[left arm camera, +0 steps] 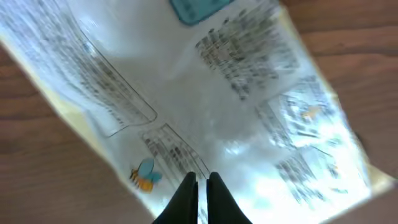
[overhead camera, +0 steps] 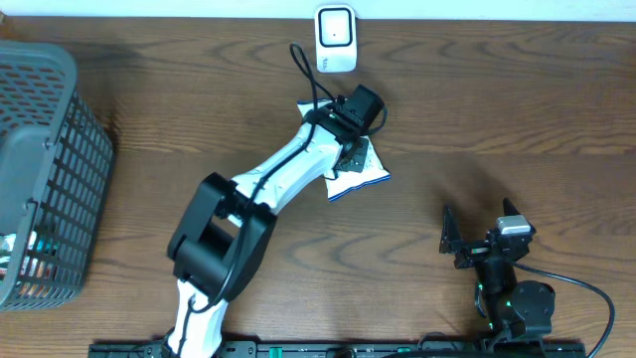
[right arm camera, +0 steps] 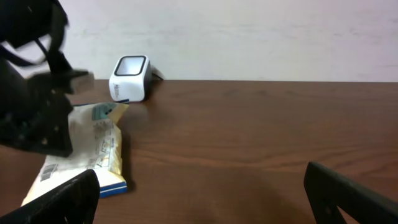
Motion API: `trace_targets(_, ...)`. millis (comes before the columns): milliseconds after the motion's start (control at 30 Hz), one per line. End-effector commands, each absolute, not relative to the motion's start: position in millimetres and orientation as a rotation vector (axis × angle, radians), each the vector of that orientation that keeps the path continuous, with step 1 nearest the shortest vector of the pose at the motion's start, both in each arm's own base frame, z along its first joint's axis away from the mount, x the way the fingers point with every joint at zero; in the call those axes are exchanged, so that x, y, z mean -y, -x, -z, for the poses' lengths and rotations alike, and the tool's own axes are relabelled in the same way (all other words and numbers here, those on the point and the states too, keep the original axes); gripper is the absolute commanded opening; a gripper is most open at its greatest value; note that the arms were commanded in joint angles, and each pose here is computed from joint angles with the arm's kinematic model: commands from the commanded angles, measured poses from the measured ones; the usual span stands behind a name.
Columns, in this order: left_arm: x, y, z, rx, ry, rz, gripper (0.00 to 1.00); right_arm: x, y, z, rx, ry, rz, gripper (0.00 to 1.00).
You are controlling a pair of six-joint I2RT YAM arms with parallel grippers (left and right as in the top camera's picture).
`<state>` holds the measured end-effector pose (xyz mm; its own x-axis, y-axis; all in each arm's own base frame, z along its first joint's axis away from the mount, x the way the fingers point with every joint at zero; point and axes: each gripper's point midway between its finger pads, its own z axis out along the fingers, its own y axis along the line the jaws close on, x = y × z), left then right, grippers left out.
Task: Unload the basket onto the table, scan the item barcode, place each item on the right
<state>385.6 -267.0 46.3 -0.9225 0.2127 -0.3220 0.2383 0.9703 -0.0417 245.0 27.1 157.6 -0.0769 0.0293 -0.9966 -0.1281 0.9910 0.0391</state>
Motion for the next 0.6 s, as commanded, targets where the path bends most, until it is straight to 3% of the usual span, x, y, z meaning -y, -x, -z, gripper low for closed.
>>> trace_targets(0, 266.9, -395.4, -111.9, -2.641, -0.384, 0.192, 0.07, -24.3, -245.3, -155.6, -1.651, 0.057, -0.127, 0.99)
trace_targets(133, 261.5, -424.9, -158.1, -2.463, -0.299, 0.208, 0.07, -24.3, -245.3, -155.6, -1.651, 0.057, -0.127, 0.99)
trace_targets(233, 254.9, -445.3, -165.9, -2.397, -0.241, 0.198, 0.08, -24.3, -245.3, -155.5, -1.651, 0.057, -0.127, 0.99)
trace_targets(567, 253.8, -478.4, -100.3, -2.435, -0.183, 0.173, 0.08, -24.3, -245.4, -155.3, -1.652, 0.057, -0.127, 0.99)
